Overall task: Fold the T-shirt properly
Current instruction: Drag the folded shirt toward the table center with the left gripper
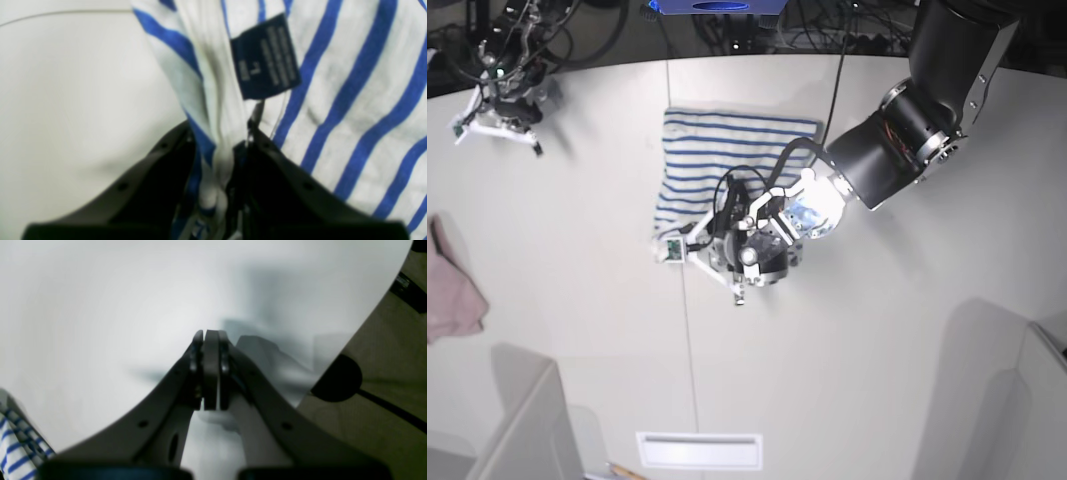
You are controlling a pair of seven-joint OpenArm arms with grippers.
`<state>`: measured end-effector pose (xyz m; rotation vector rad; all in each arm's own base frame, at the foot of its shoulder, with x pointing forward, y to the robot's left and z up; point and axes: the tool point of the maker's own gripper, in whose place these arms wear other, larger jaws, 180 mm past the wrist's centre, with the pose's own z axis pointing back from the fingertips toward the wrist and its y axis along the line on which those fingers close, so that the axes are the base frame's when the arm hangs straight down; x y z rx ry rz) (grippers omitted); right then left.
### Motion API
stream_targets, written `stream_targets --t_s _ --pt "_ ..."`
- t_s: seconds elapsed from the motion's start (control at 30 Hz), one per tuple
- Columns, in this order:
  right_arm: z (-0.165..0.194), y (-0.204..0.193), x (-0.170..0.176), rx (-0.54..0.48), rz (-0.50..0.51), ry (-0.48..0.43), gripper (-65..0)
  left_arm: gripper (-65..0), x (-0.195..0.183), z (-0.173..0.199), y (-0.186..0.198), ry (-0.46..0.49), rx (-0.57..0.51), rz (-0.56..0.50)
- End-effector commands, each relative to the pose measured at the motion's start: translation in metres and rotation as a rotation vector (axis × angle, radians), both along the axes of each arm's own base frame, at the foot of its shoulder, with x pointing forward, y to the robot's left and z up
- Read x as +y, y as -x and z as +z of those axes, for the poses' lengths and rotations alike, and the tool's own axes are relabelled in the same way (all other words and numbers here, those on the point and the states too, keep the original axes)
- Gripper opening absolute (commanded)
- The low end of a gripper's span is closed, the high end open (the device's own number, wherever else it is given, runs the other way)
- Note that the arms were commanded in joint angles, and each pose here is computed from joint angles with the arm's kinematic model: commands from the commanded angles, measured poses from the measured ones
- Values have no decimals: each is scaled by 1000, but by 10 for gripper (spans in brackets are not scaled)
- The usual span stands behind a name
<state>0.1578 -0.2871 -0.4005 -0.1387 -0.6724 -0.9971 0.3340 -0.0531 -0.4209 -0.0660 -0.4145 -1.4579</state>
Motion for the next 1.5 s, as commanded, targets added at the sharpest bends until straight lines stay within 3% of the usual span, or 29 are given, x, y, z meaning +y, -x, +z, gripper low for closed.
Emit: stream_targets --t_s 0.0,0.23,0.83,0.9,1.07,1.2,1.27,1.37,1.47 --pt "9 -4 -7 -23 1 35 -650 -650 -1 7 -12 7 -20 5" --pt "7 -2 -3 -18 7 25 -650 -650 17 -2 -26 -20 -7 54" --pt "5 -5 3 -18 23 17 -650 -650 14 2 -28 -12 -15 54" --pt "5 -6 5 -19 29 15 -650 -574 14 6 -33 -14 -29 50" --pt "3 -11 15 -20 56 3 -650 -263 13 21 -49 -7 -65 54" --pt "3 -12 16 -21 59 1 -650 -102 8 37 -60 8 -101 45" --pt "3 -12 16 -21 59 1 -650 -63 0 50 -64 32 -131 27" --pt "4 -13 15 -23 59 4 -650 -54 -9 68 -67 60 -169 4" --pt "4 -13 14 -25 60 7 -650 -54 -17 99 -77 162 -215 37"
